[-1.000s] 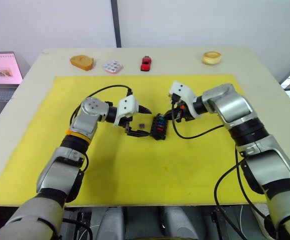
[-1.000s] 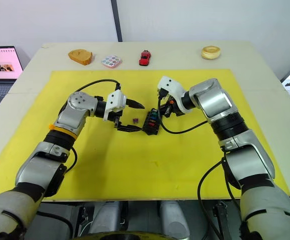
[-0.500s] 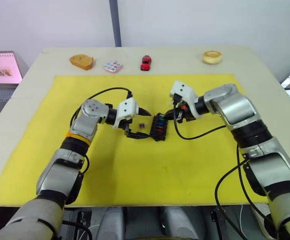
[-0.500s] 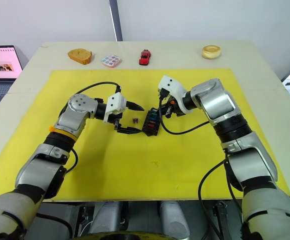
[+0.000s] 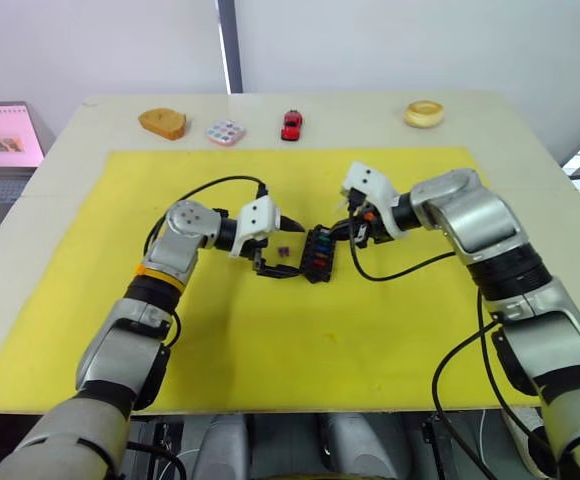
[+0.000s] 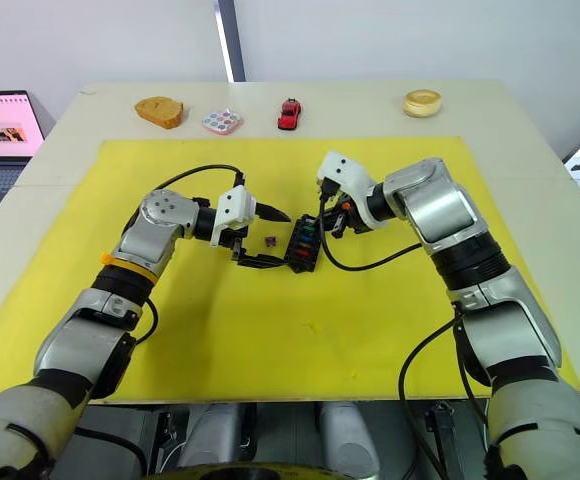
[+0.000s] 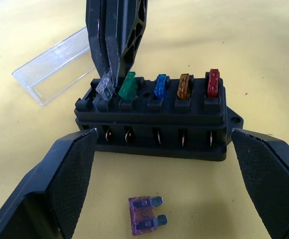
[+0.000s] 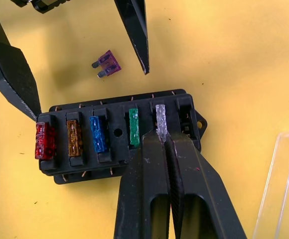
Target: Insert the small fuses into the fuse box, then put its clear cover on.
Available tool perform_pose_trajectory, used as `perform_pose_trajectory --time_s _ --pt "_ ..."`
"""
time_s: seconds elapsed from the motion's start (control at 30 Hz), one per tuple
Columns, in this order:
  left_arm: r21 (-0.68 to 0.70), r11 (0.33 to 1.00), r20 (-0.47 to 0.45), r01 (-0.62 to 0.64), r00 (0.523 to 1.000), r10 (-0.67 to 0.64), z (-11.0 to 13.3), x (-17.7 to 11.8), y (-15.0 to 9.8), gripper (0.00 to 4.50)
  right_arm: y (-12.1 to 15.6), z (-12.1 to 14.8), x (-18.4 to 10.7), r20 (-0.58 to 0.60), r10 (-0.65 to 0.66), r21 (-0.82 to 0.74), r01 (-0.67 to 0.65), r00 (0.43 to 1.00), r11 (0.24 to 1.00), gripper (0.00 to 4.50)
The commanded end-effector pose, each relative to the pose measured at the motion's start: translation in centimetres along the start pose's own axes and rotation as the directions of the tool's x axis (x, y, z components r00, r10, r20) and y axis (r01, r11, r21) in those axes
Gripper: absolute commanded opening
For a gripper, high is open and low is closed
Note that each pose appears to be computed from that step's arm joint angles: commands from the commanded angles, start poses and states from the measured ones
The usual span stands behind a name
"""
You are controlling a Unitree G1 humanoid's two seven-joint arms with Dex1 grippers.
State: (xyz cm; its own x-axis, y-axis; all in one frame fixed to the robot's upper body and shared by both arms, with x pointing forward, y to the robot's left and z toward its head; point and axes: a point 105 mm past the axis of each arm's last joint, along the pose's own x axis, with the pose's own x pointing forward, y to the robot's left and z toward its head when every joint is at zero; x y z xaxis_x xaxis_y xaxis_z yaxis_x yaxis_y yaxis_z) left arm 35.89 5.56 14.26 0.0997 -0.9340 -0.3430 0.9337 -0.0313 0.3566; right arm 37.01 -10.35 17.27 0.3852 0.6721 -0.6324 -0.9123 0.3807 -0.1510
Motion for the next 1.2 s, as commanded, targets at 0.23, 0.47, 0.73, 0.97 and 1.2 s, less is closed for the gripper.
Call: perform_pose_trajectory --time_s 0.23,0.47,0.73,0.97,1.2 --pt "0.047 0.999 0.001 0.003 1.0 -0.003 0.8 -0.1 0.1 4.44 -0.5 -1.0 0.8 -0.053 -0.03 -0.047 0.027 0.998 0.999 0.0" --pt "0.049 0.999 0.0 0.002 1.0 -0.002 0.8 -0.1 0.1 4.44 -0.4 -1.2 0.8 -0.07 -0.013 -0.056 0.009 0.997 0.998 0.0" --pt "0.049 0.999 0.001 0.002 1.0 -0.002 0.8 -0.1 0.1 4.5 -0.4 -0.5 0.5 -0.056 -0.015 -0.067 0.011 0.998 0.998 1.01" --pt "0.049 0.999 0.0 0.001 1.0 -0.001 0.7 -0.1 0.1 4.5 -0.7 0.5 -0.1 -0.024 -0.036 -0.074 0.034 0.999 0.997 1.45" --pt "0.049 0.999 -0.001 -0.002 1.0 0.002 0.7 -0.1 0.1 4.5 -0.8 1.6 -1.3 0.003 -0.044 -0.091 0.044 0.999 0.995 1.45"
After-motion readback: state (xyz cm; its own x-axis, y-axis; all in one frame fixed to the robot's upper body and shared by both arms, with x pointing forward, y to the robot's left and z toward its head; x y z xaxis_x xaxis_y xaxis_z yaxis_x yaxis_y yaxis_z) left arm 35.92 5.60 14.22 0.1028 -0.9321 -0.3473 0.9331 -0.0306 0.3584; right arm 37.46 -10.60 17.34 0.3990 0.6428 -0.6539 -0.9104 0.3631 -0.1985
